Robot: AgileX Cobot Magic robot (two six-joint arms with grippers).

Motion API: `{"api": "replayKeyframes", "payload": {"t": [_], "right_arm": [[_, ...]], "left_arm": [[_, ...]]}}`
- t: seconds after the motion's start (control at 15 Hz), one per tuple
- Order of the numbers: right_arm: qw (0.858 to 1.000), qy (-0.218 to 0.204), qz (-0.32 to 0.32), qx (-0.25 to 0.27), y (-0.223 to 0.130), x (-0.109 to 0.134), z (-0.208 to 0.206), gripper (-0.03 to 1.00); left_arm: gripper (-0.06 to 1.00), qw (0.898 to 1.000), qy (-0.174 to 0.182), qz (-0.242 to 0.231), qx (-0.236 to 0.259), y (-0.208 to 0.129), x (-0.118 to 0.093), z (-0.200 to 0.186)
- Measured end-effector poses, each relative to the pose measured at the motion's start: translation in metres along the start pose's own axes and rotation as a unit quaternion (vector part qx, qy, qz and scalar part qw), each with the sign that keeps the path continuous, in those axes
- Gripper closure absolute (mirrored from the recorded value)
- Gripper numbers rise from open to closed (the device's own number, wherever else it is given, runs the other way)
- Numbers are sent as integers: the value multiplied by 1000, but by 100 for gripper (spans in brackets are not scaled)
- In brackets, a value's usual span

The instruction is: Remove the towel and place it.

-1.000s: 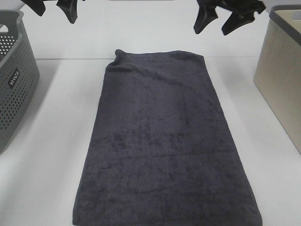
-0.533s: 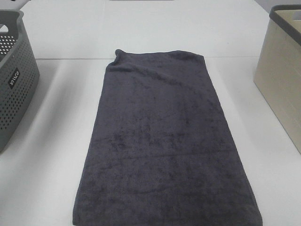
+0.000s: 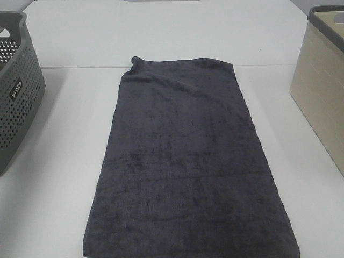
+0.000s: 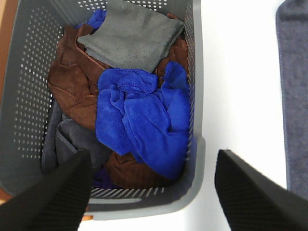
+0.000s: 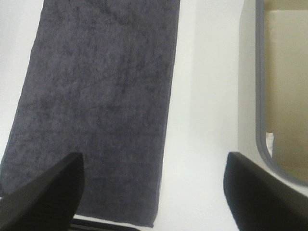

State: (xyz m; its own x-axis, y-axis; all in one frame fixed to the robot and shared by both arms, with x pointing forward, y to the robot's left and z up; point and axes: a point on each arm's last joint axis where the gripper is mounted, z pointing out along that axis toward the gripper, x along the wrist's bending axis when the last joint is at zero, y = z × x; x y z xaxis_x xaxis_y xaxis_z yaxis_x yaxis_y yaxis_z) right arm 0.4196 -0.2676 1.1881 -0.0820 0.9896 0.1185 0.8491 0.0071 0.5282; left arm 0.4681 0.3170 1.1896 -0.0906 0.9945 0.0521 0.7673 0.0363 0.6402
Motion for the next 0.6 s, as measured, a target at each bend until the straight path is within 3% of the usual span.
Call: {"api": "replayKeyframes", "payload": {"t": [0.2, 0.27, 0.6], "right_arm": [[1000, 3, -1, -31, -60, -5, -23, 19], [998, -2, -5, -67, -107, -10, -35, 19], [993, -13, -12, -118, -186, -22, -27, 19]], "left_arm": [[27, 998, -1, -2, -55, -57, 3, -41], [27, 998, 0, -2, -70, -84, 4, -51], [27, 994, 2, 8, -110, -169, 6, -59]]}}
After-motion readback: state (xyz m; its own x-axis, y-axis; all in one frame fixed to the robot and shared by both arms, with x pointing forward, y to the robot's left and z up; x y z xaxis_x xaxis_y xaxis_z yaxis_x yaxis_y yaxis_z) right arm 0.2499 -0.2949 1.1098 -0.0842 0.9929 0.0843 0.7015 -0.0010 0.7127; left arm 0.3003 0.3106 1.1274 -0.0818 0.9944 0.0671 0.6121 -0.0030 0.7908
